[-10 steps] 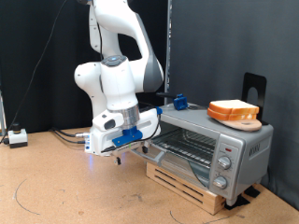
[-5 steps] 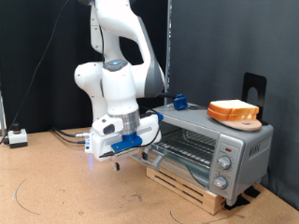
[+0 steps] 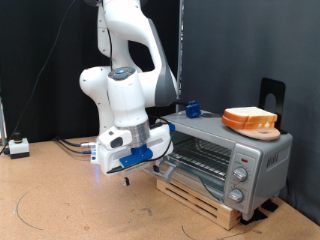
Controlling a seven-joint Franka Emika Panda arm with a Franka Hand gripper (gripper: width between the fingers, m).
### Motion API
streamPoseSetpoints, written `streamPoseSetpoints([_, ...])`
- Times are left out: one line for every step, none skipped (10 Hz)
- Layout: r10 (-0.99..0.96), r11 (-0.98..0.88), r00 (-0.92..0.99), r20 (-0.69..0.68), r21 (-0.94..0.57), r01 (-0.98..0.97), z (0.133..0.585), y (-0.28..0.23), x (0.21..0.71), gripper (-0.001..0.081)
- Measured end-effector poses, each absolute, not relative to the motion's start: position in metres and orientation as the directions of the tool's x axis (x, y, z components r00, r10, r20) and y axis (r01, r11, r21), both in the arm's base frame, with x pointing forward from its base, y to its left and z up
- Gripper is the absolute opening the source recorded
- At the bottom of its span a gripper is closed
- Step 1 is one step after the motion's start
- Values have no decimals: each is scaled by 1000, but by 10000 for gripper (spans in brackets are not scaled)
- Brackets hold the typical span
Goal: Make a piece of toast with the oven
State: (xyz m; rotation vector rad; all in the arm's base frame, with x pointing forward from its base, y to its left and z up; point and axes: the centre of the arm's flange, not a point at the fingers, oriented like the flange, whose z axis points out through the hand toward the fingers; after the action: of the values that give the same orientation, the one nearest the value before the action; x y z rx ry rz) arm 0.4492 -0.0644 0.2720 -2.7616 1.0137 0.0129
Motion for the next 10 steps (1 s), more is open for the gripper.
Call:
streamPoseSetpoints([-639,-744,764,-83,-187,-642,273,-63,450,809])
streamPoseSetpoints([-638,-744,765,-86,-187,-641,273,-62,451,809])
streamPoseSetpoints([-637,-744,765,-89,-186,-641,274,-62,451,809])
streamPoseSetpoints([-637,-744,766,-91,-186,-641,274,-62,451,809])
streamPoseSetpoints([-636,-745,766,-93,-186,-641,274,-61,451,809])
streamPoseSetpoints([-635,-745,766,-94,-186,-641,274,-61,451,809])
streamPoseSetpoints([-635,-746,767,-94,-186,-640,274,-61,451,809])
streamPoseSetpoints([-634,-747,768,-93,-185,-639,274,-61,451,809])
streamPoseSetpoints([-635,-746,767,-93,-185,-640,274,-61,451,809])
streamPoseSetpoints([-636,-745,766,-93,-186,-641,274,-61,452,809])
